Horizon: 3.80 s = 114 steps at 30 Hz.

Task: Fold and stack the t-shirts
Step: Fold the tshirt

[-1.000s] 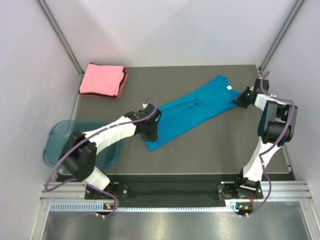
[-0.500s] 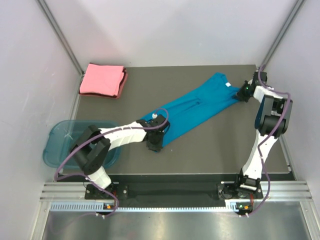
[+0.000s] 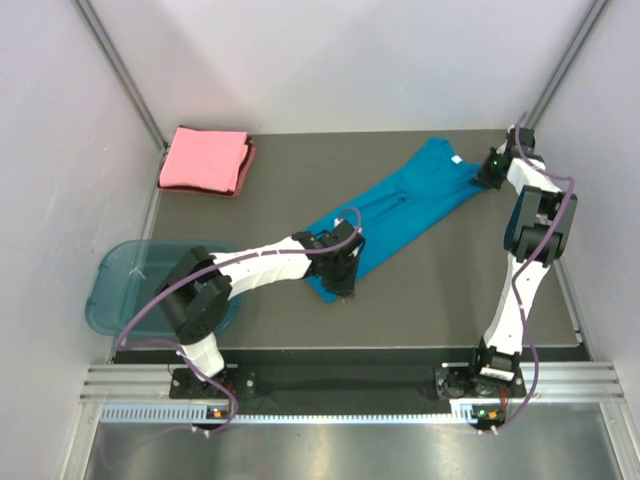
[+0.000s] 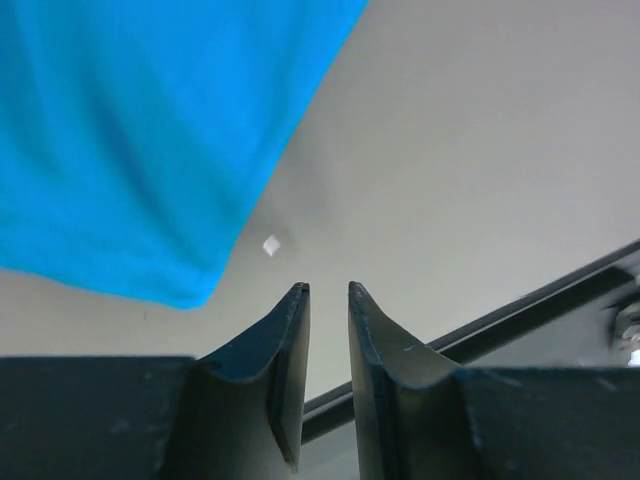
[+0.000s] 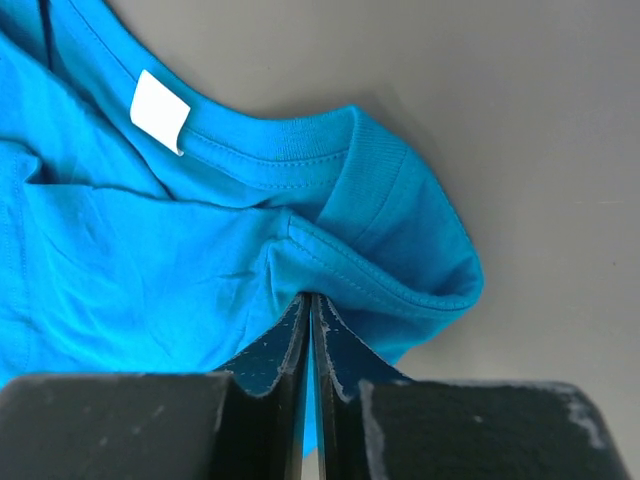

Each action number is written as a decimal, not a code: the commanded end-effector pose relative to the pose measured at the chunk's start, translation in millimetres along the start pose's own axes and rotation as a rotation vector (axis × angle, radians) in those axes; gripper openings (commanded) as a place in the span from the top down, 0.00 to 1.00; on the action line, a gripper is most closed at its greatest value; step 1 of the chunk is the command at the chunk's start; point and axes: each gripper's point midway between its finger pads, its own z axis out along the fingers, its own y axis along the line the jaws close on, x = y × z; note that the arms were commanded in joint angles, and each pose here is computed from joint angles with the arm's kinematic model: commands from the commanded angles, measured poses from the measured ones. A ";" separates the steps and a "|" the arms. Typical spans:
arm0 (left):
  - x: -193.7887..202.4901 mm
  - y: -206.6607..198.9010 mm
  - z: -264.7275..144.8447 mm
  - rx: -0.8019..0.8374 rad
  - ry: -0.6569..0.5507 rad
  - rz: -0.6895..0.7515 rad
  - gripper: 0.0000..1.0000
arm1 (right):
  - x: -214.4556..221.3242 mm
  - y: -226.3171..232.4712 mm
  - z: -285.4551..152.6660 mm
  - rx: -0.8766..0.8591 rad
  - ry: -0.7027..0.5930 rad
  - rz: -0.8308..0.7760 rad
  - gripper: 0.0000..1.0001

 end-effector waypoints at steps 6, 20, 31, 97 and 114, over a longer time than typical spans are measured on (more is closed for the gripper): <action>-55.2 35.7 -23.6 -0.155 -0.091 0.140 0.62 | -26.8 29.4 -18.0 -0.064 -0.071 -0.004 0.87; -122.5 159.6 -27.9 -0.195 -0.108 0.030 0.53 | -13.5 109.7 -81.9 -0.284 -0.143 0.110 0.79; -122.3 196.9 -17.8 -0.273 -0.040 -0.035 0.53 | 46.9 123.3 -42.4 -0.312 -0.085 0.180 1.00; 26.8 140.0 -28.5 -0.080 0.131 -0.233 1.00 | 111.5 88.2 3.9 0.017 0.053 0.028 0.91; 6.6 83.5 -23.8 0.007 0.024 -0.278 0.76 | 71.4 168.3 46.6 -0.272 0.106 -0.157 0.87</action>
